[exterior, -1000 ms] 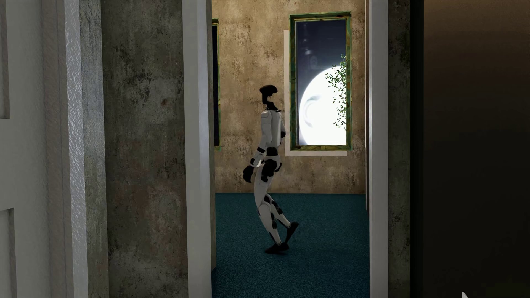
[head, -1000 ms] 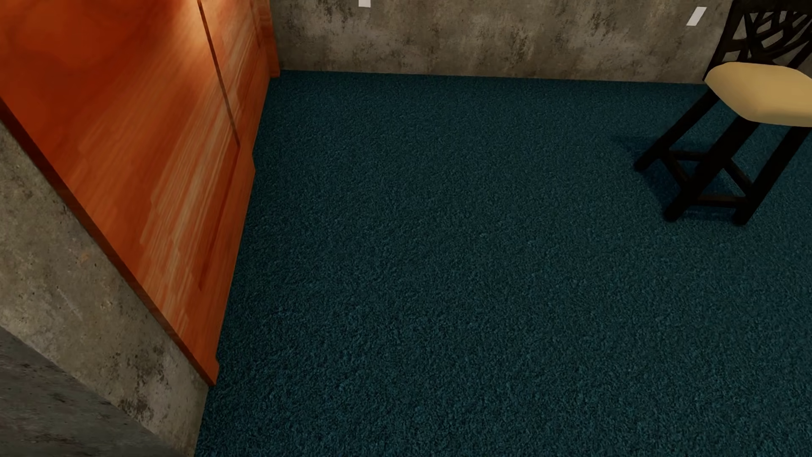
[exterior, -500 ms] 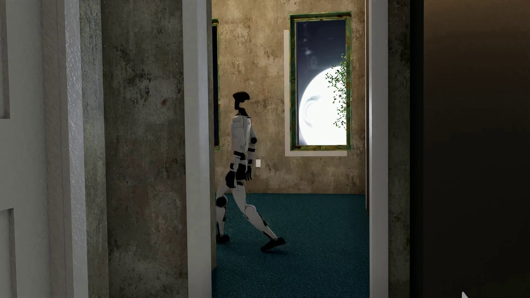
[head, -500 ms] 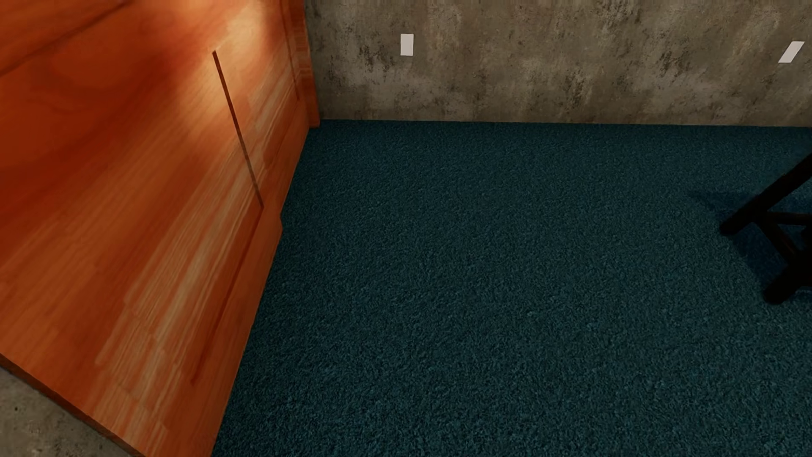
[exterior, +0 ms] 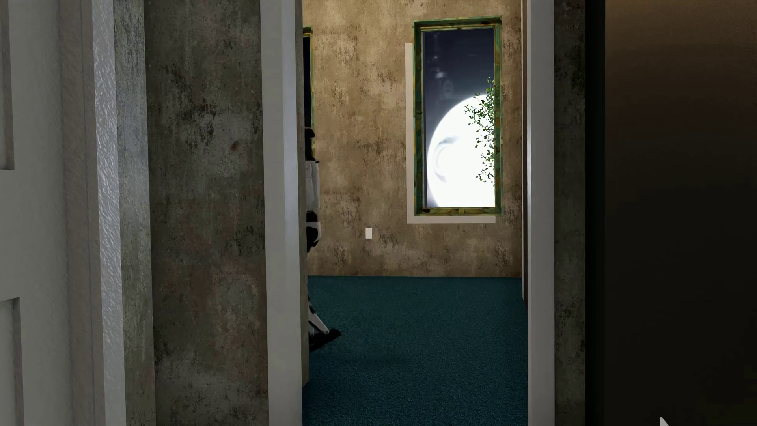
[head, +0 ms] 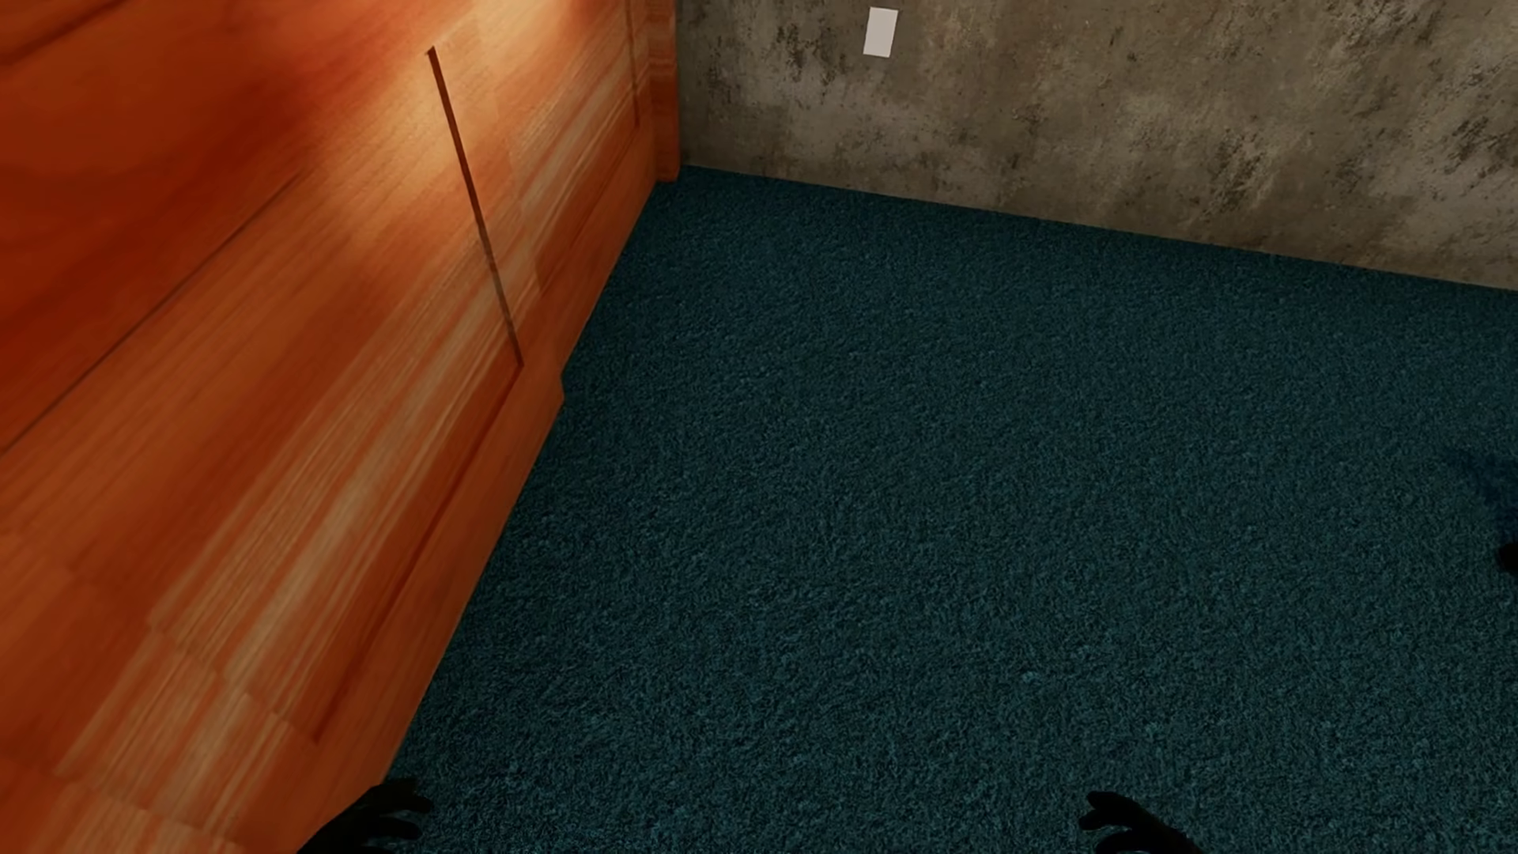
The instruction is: Avoid the corner
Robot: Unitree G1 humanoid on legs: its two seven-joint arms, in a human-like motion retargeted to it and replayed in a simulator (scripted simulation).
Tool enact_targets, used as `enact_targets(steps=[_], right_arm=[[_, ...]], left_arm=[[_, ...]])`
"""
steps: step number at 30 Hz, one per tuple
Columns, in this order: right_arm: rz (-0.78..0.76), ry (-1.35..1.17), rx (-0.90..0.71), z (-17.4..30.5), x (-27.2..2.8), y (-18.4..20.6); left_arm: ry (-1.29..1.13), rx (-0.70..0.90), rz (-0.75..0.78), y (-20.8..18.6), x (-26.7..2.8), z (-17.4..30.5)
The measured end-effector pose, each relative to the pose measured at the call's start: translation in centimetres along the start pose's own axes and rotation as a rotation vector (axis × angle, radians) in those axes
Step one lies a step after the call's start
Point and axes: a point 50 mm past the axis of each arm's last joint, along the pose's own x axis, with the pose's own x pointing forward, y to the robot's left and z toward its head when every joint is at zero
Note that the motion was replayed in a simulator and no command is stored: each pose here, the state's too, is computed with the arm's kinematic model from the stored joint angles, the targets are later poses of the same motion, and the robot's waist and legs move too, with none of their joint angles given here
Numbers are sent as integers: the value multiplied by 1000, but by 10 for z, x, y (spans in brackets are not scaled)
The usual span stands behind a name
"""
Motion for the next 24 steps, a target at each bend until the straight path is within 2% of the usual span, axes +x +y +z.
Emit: enact_targets(steps=[4, 8, 11, 14, 18, 24], right_arm=[[-43, -93, 4, 27, 4, -16], [7, -117, -12, 31, 2, 1], [54, -31, -5, 5, -2, 20], [147, 171, 2, -49, -17, 56], [307, 361, -38, -96, -48, 109], [367, 300, -30, -83, -50, 131]], left_arm=[[-8, 30, -16, -2, 0, 2], [165, -3, -70, -27, -13, -47], [329, 36, -152, -52, -30, -87], [415, 78, -195, -61, -41, -107], [321, 46, -176, -59, -30, -85], [243, 72, -206, -67, -24, -67]])
